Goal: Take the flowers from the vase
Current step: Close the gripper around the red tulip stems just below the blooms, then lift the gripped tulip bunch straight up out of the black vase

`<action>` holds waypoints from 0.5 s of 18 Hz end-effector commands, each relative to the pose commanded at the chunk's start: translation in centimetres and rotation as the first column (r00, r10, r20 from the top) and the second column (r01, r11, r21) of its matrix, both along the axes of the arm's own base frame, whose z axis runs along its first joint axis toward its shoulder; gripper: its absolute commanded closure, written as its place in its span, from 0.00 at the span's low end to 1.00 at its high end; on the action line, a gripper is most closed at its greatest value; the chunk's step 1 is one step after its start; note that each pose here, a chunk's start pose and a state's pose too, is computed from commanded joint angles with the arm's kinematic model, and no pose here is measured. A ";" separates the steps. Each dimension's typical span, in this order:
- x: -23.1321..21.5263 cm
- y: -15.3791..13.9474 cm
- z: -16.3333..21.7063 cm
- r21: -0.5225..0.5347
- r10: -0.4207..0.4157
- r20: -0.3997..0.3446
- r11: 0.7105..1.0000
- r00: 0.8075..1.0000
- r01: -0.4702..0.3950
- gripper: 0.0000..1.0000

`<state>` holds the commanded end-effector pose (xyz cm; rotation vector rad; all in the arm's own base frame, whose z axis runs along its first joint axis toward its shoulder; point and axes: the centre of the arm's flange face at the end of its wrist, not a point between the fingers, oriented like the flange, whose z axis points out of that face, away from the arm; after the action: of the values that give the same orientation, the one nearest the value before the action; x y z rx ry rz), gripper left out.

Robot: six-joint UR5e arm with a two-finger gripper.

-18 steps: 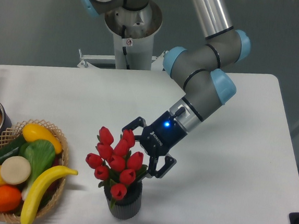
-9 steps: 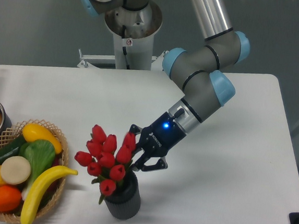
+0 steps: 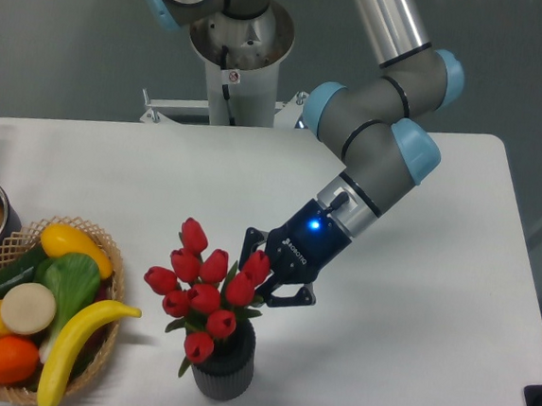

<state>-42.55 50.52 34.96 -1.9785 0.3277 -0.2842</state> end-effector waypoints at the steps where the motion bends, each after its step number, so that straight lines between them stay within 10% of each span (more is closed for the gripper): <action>1: 0.0 0.1 0.8 0.000 0.008 0.006 1.000 1.000 -0.008 1.00; 9: 0.4 0.4 8.8 0.008 0.081 0.053 0.997 0.995 -0.082 1.00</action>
<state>-42.15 50.95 43.75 -1.9659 0.2131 -0.2816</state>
